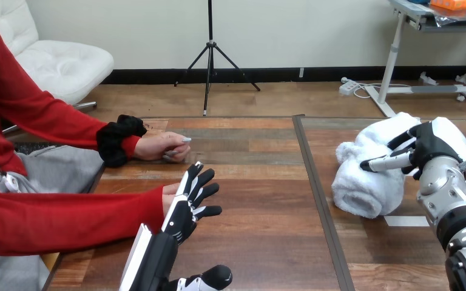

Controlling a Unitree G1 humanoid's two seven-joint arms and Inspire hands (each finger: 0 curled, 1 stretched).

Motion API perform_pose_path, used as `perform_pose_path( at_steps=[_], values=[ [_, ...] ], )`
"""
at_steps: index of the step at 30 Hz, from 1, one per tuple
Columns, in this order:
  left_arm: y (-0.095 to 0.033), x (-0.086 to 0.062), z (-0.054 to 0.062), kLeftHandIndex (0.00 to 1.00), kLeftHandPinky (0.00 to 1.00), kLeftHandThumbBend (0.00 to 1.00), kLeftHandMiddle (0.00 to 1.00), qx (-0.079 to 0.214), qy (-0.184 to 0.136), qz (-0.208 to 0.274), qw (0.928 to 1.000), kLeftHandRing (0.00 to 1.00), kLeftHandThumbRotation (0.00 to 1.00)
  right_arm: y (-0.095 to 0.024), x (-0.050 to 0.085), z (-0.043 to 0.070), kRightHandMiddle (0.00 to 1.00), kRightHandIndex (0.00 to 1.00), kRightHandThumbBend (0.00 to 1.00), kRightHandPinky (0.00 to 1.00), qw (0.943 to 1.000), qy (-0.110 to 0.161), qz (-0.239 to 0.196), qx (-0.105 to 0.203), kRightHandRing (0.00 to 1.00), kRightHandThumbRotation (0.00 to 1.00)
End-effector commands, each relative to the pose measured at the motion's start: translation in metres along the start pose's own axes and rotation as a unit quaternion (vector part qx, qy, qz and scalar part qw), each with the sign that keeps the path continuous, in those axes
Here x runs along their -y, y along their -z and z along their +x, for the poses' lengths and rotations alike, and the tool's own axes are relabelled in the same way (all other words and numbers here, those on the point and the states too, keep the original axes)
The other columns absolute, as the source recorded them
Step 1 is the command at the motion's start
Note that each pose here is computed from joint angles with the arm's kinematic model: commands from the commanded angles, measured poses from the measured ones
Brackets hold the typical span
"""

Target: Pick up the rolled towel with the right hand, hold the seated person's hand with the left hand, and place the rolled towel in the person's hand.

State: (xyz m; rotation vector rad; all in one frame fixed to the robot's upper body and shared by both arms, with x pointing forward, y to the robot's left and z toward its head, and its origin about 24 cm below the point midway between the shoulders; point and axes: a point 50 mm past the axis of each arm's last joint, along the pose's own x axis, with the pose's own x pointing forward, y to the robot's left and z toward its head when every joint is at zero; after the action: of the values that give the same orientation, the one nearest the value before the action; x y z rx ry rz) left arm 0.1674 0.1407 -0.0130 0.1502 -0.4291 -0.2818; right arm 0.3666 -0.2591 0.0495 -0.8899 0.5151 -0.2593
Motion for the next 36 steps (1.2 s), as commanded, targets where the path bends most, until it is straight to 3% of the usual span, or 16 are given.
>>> perform_pose_path(
  at_steps=[1, 5, 15, 20, 26, 32, 35, 36],
  values=[
    [-0.0092, -0.0025, 0.0233, 0.99, 0.77, 1.00, 0.95, 0.051, 0.002, 0.003, 0.9987, 0.91, 0.77, -0.0063, -0.0064, -0.0012, 0.61, 0.71, 0.92, 0.35, 0.9995, -0.023, -0.022, 0.005, 0.48, 0.18],
    [-0.0096, -0.0028, 0.0238, 0.99, 0.76, 1.00, 0.94, 0.055, 0.001, 0.008, 0.9985, 0.90, 0.78, -0.0058, -0.0070, -0.0012, 0.71, 0.79, 0.94, 0.40, 0.9994, -0.030, -0.018, 0.004, 0.58, 0.29],
    [-0.0106, -0.0034, 0.0231, 0.98, 0.75, 1.00, 0.93, 0.057, -0.003, 0.011, 0.9983, 0.89, 0.78, -0.0062, -0.0091, -0.0014, 0.90, 0.91, 1.00, 0.58, 0.9982, -0.057, -0.017, -0.006, 0.80, 0.43],
    [-0.0104, -0.0045, 0.0229, 0.98, 0.76, 1.00, 0.94, 0.058, 0.001, 0.012, 0.9982, 0.90, 0.78, -0.0073, -0.0095, -0.0015, 0.94, 0.93, 1.00, 0.54, 0.9980, -0.060, -0.019, -0.006, 0.81, 0.46],
    [-0.0099, -0.0056, 0.0221, 0.99, 0.77, 1.00, 0.95, 0.056, 0.002, 0.012, 0.9983, 0.91, 0.77, -0.0074, -0.0101, -0.0016, 0.96, 0.93, 0.98, 0.42, 0.9968, -0.073, 0.029, -0.016, 0.74, 0.42],
    [-0.0101, -0.0060, 0.0206, 0.99, 0.78, 1.00, 0.94, 0.054, -0.003, 0.009, 0.9985, 0.91, 0.77, -0.0090, -0.0099, -0.0016, 0.94, 0.90, 0.95, 0.36, 0.9975, -0.069, 0.009, -0.010, 0.69, 0.34],
    [-0.0104, -0.0055, 0.0212, 0.99, 0.79, 1.00, 0.94, 0.055, -0.006, 0.005, 0.9984, 0.90, 0.77, -0.0099, -0.0099, -0.0017, 0.92, 0.88, 0.95, 0.44, 0.9969, -0.059, -0.051, 0.004, 0.74, 0.32],
    [-0.0103, -0.0057, 0.0210, 0.98, 0.79, 1.00, 0.94, 0.055, -0.006, 0.006, 0.9985, 0.90, 0.77, -0.0098, -0.0099, -0.0017, 0.91, 0.87, 0.95, 0.47, 0.9979, -0.059, -0.027, -0.002, 0.76, 0.32]
  ],
)
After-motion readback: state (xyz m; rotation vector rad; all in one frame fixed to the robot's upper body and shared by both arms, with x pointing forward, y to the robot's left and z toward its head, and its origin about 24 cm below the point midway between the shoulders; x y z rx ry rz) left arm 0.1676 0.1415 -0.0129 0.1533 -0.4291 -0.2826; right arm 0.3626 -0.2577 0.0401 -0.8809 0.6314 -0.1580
